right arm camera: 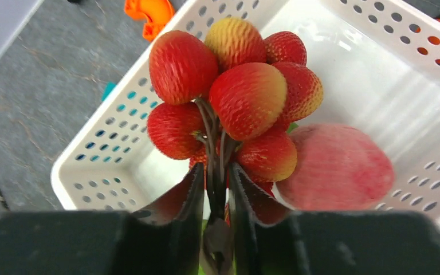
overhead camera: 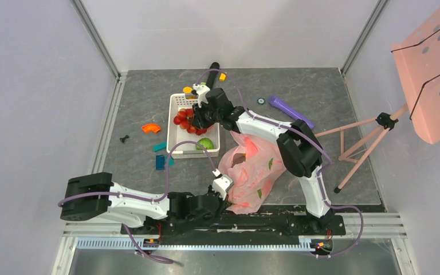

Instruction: Take the fake fruits out of the plastic bag

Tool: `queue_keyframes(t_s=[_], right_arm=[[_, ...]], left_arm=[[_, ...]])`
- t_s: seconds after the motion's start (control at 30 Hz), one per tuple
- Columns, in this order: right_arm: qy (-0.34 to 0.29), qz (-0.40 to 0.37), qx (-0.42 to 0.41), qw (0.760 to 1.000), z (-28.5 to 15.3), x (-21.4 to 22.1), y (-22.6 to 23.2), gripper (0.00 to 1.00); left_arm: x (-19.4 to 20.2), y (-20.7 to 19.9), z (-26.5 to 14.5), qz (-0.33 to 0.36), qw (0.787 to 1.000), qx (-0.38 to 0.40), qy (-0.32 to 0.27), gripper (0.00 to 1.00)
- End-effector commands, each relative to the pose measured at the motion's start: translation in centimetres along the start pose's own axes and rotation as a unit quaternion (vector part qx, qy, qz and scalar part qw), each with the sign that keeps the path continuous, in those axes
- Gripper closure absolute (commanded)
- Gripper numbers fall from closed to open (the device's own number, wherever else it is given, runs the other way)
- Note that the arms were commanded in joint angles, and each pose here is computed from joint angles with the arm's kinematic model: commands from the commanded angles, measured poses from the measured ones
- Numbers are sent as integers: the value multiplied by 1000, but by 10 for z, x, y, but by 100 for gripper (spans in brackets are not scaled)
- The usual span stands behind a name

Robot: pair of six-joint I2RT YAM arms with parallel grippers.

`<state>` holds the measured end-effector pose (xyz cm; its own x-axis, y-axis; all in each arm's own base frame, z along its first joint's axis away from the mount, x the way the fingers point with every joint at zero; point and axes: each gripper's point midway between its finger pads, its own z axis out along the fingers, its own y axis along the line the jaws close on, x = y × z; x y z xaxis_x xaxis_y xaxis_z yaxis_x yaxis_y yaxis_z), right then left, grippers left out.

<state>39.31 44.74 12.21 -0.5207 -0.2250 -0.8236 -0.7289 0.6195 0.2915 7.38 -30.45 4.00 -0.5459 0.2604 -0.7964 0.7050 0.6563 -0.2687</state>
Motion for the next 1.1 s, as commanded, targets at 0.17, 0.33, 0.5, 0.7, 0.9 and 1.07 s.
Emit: queue_keyframes(t_s=[0.17,0.33,0.5,0.7,0.9,1.07], right_arm=[[-55,-36,18,998,-26,-57,-2,42],[-119,-40,36,991,-85,-116,-5,21],[-210,-46,103,971,-184,-170,-14,12],[-311,-24,236,920,-326,-182,-25,3],[-337,25,306,890,-402,-126,-37,3],[-358,51,332,871,-442,-91,-40,3]], left_arm=[[-8,9,-2,-12,999,-34,-16,98],[-24,8,-5,9,999,-46,-26,98],[-61,6,-16,36,996,-66,-56,98],[-131,-1,-30,75,992,-64,-85,98],[-211,-5,-28,120,989,-29,-76,98],[-270,-31,-24,186,981,6,-61,98]])
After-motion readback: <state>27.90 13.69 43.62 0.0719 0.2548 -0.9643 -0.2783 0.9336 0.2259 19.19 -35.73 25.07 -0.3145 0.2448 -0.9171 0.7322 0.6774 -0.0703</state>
